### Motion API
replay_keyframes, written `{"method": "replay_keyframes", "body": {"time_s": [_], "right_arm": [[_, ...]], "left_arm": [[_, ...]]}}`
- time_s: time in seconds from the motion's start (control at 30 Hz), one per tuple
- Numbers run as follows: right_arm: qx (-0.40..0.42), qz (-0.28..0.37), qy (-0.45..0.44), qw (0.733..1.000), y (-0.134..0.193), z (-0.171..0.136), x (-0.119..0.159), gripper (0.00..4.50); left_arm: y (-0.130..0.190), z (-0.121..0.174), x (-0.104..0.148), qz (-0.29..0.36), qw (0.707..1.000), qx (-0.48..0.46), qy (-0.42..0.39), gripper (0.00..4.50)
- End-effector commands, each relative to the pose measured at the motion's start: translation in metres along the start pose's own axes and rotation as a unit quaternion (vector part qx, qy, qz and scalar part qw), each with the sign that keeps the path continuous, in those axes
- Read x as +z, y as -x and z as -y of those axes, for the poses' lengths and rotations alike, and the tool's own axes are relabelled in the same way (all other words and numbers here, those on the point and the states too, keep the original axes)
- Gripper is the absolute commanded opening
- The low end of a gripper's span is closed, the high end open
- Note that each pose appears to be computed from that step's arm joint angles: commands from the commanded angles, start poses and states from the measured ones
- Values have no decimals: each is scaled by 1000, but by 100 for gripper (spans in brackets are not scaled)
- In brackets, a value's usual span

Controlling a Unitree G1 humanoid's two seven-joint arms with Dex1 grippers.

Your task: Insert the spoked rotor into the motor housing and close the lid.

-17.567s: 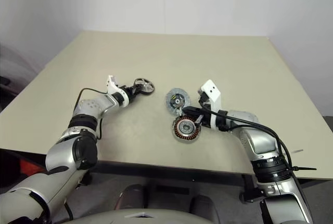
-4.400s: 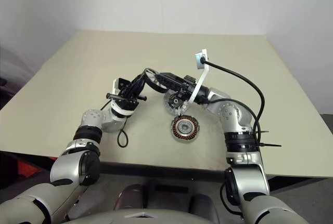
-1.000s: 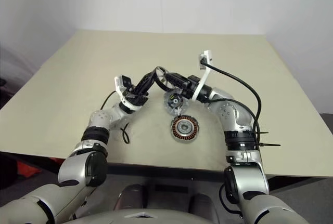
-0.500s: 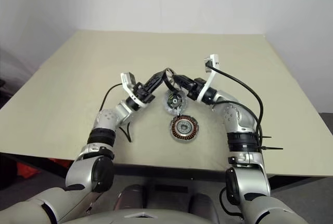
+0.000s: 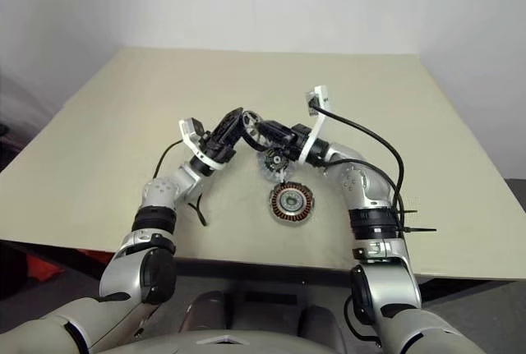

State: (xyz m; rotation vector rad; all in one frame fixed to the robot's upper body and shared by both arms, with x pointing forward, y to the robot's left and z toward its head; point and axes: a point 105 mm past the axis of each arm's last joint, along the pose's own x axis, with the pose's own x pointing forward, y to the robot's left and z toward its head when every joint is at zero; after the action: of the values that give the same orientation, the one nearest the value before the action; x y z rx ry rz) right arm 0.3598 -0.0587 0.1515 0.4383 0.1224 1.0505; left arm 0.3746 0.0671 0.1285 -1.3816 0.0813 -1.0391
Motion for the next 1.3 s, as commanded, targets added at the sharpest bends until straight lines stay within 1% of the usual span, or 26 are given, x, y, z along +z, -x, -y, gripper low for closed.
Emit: {"method": "replay_keyframes", "body": {"time_s": [0.03,0.27,0.53,0.63,0.73,0.83,0.9,1.0,1.17,1.3], "right_arm": [[58,26,29,998,-11,-25,19,28],[53,25,34,998,-9,-22,21,28],[43,25,60,997,-3,-17,31,28],[34,17,87,996,1,-14,33,28],[15,-21,159,987,8,-10,33,28],[9,-38,187,981,16,-8,32,28],[2,-51,201,978,25,-8,31,28],[-12,-79,219,973,48,-9,28,28],[-31,-92,211,973,67,-16,26,28],[-39,-103,197,974,72,-20,17,28]], "left_arm": [[-1,-10,-13,-34,999,32,-2,344],[17,-5,-11,-56,998,29,-28,344],[34,-5,1,-36,997,46,-45,344],[39,-7,2,-37,996,58,-56,344],[47,-8,0,-46,995,64,-63,344],[51,-9,3,-45,994,72,-72,344],[54,-13,6,-49,989,94,-105,344],[58,-21,10,-61,972,143,-174,344],[57,-24,17,-70,959,183,-207,344],[51,-28,25,-77,950,227,-200,344]]}}
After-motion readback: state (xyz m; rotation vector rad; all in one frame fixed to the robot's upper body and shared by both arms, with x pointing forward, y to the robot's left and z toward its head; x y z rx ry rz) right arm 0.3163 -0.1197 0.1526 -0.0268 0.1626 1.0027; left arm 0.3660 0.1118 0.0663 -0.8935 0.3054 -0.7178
